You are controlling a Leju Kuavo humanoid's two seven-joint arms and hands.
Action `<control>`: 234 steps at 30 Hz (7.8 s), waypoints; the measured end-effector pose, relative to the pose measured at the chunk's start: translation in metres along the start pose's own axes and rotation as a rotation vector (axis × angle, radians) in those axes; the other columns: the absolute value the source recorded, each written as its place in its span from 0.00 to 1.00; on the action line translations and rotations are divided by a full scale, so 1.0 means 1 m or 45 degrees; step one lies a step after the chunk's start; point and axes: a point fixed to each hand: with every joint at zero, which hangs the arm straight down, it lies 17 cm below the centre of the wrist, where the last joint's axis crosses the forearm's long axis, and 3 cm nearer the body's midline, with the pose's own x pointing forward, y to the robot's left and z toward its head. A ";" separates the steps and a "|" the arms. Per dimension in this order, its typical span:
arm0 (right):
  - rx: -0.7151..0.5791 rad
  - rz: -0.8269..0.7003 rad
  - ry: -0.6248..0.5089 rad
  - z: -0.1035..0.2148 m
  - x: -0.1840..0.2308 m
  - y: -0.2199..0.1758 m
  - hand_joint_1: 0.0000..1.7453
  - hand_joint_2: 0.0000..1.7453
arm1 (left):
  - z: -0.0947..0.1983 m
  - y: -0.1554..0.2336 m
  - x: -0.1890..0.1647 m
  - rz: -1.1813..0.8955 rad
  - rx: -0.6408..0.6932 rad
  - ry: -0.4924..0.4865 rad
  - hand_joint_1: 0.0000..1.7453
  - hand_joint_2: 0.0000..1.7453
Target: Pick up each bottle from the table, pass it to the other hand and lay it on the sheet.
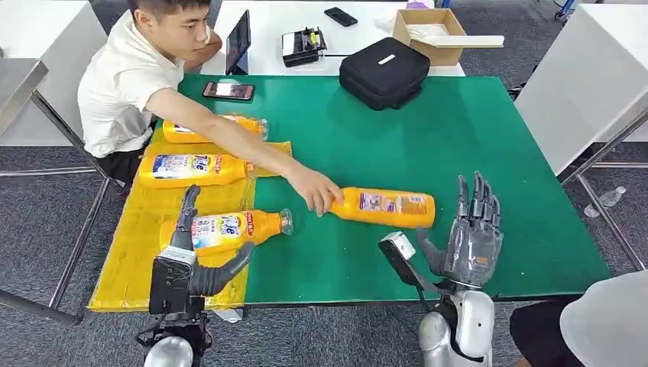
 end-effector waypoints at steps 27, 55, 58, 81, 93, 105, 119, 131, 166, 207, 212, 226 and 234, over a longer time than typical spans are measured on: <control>0.531 0.189 -0.242 0.029 0.010 0.137 0.00 1.00 | 0.011 -0.027 -0.015 0.083 -0.157 0.086 0.00 1.00; 0.535 0.234 -0.201 0.010 -0.001 0.157 0.00 1.00 | 0.017 -0.050 -0.020 0.042 -0.261 0.104 0.00 1.00; 0.544 0.235 -0.183 0.008 -0.010 0.161 0.00 1.00 | 0.017 -0.050 -0.021 0.042 -0.263 0.107 0.00 1.00; 0.624 0.230 -0.073 0.015 -0.057 0.185 0.00 1.00 | 0.019 -0.063 -0.025 -0.016 -0.317 0.117 0.00 1.00; 0.702 0.257 -0.023 0.021 -0.081 0.201 1.00 1.00 | 0.020 -0.068 -0.028 -0.023 -0.335 0.126 0.00 1.00; 0.777 0.290 -0.006 0.020 -0.105 0.212 1.00 1.00 | 0.021 -0.072 -0.031 -0.010 -0.355 0.137 0.00 1.00; 0.802 0.203 -0.003 0.021 -0.109 0.215 1.00 1.00 | 0.021 -0.072 -0.029 0.031 -0.355 0.126 0.00 1.00; 0.725 -0.477 0.012 0.024 -0.076 0.200 1.00 1.00 | 0.015 -0.060 -0.015 0.110 -0.267 0.053 0.00 1.00; 0.644 -0.992 -0.135 0.013 0.017 0.172 1.00 1.00 | 0.037 -0.100 -0.053 0.714 -0.449 0.279 0.00 1.00; 0.653 -1.291 -0.596 0.030 0.192 0.097 1.00 1.00 | -0.010 -0.069 -0.069 0.683 -0.160 0.241 0.00 1.00; 0.666 -1.303 -0.602 0.035 0.200 0.097 1.00 1.00 | -0.016 -0.068 -0.049 0.769 -0.169 0.194 0.00 1.00; 0.660 -1.328 -0.583 0.037 0.197 0.099 1.00 1.00 | -0.007 -0.092 -0.001 1.040 -0.385 0.146 0.00 1.00; 0.662 -1.336 -0.579 0.038 0.197 0.100 1.00 1.00 | -0.005 -0.094 0.002 1.060 -0.404 0.146 0.00 1.00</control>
